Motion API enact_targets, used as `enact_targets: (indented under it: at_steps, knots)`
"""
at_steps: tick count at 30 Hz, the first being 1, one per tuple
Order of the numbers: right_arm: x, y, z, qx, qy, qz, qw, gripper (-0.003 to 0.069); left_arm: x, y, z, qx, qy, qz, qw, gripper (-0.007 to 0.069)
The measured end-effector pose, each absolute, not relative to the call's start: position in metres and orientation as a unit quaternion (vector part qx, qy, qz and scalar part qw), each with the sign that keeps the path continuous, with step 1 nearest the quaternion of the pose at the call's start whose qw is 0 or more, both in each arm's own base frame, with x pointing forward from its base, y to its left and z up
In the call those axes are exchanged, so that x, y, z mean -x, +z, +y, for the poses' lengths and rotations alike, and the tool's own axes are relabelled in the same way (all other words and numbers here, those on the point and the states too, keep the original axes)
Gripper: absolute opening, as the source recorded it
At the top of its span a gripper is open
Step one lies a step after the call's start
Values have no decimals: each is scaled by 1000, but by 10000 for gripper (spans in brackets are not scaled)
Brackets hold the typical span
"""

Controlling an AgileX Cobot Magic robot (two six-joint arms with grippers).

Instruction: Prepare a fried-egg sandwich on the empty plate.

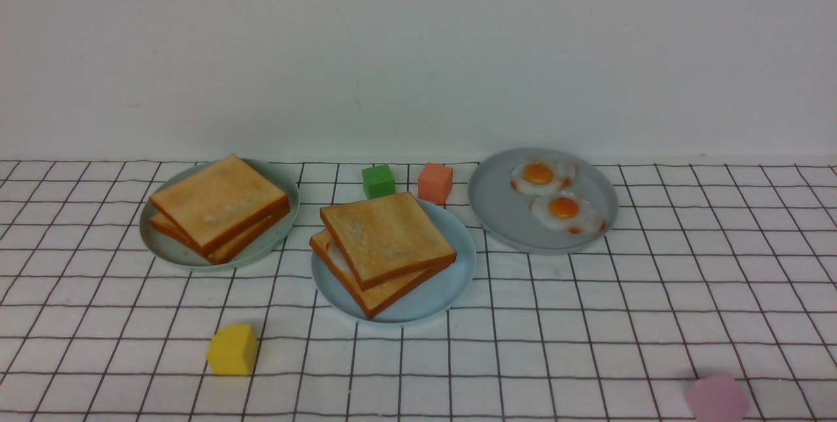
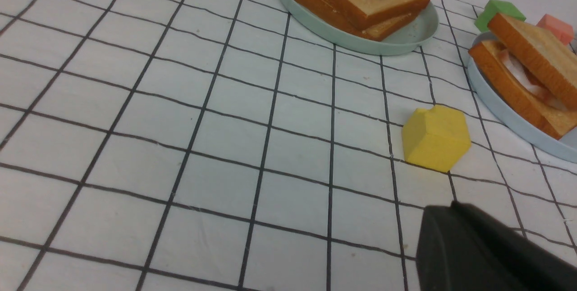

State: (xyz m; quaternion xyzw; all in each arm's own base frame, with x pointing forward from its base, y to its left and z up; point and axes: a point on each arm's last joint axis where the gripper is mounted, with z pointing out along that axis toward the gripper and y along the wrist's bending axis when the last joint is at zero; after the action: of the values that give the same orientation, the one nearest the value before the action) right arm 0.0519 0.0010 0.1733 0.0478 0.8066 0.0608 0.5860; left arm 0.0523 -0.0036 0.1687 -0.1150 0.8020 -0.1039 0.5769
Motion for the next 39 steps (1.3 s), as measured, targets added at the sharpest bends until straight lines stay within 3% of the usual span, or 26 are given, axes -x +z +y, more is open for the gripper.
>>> enact_targets:
  at_steps: [39]
  knots:
    - [-52, 173, 1, -48, 61, 806, 586, 121, -52, 169, -4, 116, -105, 802, 577, 1]
